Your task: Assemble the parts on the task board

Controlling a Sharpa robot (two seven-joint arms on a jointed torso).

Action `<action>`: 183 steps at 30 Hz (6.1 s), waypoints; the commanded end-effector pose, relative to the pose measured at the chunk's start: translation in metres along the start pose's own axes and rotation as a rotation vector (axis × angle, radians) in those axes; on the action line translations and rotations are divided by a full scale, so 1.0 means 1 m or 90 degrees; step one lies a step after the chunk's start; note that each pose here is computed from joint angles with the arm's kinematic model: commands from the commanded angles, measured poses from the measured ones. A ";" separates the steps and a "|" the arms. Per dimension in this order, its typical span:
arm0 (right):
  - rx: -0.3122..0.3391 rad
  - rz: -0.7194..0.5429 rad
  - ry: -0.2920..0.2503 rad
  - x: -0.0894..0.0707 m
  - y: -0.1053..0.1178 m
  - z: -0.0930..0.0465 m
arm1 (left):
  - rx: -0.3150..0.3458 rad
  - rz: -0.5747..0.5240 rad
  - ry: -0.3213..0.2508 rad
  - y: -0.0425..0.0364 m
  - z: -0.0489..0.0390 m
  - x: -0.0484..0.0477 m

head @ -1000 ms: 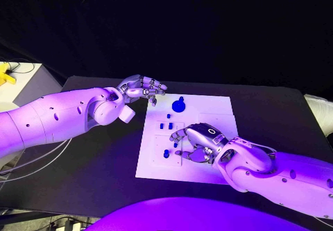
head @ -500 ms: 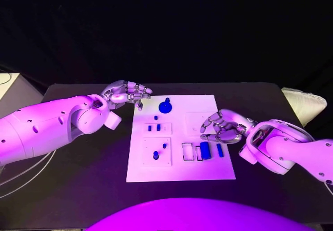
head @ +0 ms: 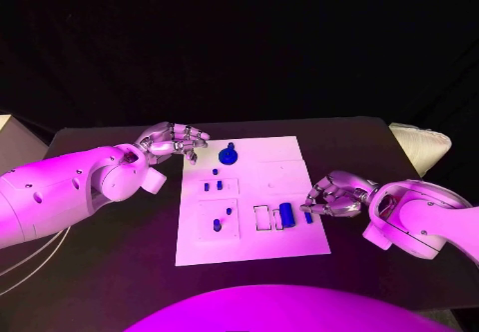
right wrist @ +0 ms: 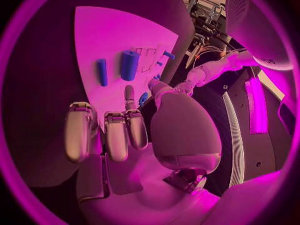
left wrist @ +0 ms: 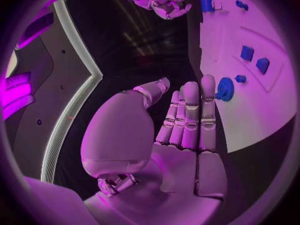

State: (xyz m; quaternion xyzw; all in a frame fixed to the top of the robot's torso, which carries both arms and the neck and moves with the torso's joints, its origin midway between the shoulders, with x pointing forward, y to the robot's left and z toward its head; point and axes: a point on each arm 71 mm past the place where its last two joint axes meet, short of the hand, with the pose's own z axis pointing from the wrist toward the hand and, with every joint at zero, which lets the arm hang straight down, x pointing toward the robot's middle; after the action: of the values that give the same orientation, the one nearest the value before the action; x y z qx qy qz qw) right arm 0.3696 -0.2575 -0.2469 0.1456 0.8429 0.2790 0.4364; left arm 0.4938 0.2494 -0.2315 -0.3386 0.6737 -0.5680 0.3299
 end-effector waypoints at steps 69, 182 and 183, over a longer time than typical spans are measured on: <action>0.040 0.007 -0.013 0.041 0.040 0.027 | 0.002 -0.015 0.011 0.0005 -0.0011 0.0027; -0.076 -0.071 0.029 0.065 0.059 0.033 | -0.007 -0.017 0.019 0.0017 -0.0025 0.0022; -0.077 -0.073 0.031 0.065 0.059 0.033 | -0.008 -0.017 0.019 0.0017 -0.0025 0.0022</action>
State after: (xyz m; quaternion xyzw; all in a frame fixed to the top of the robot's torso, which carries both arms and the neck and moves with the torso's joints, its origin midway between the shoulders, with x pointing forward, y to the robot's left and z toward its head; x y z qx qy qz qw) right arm 0.3616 -0.1711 -0.2689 0.0886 0.8371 0.2948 0.4522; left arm 0.4911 0.2514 -0.2333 -0.3430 0.6778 -0.5668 0.3188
